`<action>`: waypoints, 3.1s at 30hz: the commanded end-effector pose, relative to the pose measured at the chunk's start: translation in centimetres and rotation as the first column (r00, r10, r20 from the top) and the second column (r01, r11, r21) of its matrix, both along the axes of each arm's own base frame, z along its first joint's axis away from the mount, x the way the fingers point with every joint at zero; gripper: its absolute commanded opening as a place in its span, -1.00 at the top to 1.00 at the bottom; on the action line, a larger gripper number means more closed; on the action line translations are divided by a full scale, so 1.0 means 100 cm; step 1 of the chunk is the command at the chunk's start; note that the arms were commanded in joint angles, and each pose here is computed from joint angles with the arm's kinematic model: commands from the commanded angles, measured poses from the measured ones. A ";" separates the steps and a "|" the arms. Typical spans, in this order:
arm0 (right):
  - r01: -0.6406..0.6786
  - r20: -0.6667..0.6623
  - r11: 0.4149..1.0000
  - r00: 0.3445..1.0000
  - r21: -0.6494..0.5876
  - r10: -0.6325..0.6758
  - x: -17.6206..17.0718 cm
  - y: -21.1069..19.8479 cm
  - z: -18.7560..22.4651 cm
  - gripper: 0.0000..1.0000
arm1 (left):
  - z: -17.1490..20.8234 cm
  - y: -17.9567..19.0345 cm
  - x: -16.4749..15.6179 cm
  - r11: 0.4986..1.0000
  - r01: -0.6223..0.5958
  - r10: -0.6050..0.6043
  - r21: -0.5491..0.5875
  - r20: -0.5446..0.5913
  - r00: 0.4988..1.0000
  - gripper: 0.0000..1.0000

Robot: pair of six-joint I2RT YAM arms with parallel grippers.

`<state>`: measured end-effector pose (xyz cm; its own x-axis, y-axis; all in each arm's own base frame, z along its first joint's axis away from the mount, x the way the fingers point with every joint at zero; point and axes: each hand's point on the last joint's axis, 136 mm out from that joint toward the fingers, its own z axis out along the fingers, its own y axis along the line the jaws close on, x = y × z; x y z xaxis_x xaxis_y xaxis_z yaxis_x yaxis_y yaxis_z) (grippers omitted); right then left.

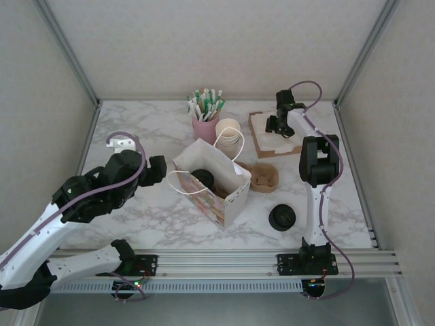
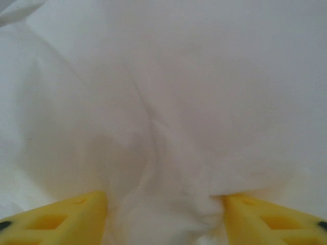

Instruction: Pack the takeout coffee

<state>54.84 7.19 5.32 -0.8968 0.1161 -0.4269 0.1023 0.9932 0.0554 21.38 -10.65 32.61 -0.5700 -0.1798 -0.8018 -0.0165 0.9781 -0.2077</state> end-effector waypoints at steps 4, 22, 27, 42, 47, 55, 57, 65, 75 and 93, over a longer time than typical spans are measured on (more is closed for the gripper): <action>0.029 -0.011 0.999 1.000 0.016 -0.029 -0.005 -0.003 0.003 0.21 | 0.009 -0.004 0.003 1.000 -0.001 0.001 -0.015 0.022 1.000 -0.80; 0.004 0.277 0.979 0.959 0.202 -0.061 -0.067 0.007 0.177 1.00 | 0.046 -0.021 0.011 0.996 0.087 -0.086 -0.008 0.089 0.992 -0.74; -0.054 0.389 0.960 0.919 0.275 -0.060 -0.134 0.009 0.246 1.00 | 0.033 -0.030 0.009 0.993 0.116 -0.114 -0.038 0.055 0.992 -0.76; -0.304 0.618 0.847 0.786 0.436 -0.036 -0.323 0.034 0.387 1.00 | 0.019 -0.034 -0.008 0.975 0.186 -0.183 -0.118 0.039 0.982 -0.81; -0.346 0.618 0.808 0.786 0.477 -0.028 -0.341 0.041 0.394 1.00 | 0.012 -0.038 -0.011 0.970 0.197 -0.196 -0.145 0.023 0.980 -0.81; -0.439 0.645 0.751 0.764 0.493 0.023 -0.350 0.061 0.418 1.00 | -0.001 -0.029 -0.021 0.968 0.172 -0.177 -0.186 -0.011 0.984 -0.84; -0.460 0.651 0.741 0.758 0.489 0.041 -0.347 0.069 0.422 1.00 | -0.002 -0.026 -0.024 0.967 0.169 -0.175 -0.190 -0.020 0.984 -0.84; -0.594 0.684 0.714 0.695 0.370 0.224 -0.335 0.132 0.427 1.00 | -0.012 0.002 -0.040 0.977 0.088 -0.103 -0.196 -0.068 0.992 -0.87; -0.742 0.665 0.653 0.565 0.151 0.488 -0.342 0.218 0.409 1.00 | -0.017 0.024 -0.049 0.974 0.031 -0.044 -0.224 -0.054 0.998 -0.87; -0.642 0.415 0.686 0.758 0.343 0.503 -0.325 0.267 0.293 1.00 | -0.023 0.011 -0.044 0.974 0.053 -0.070 -0.222 -0.070 0.995 -0.86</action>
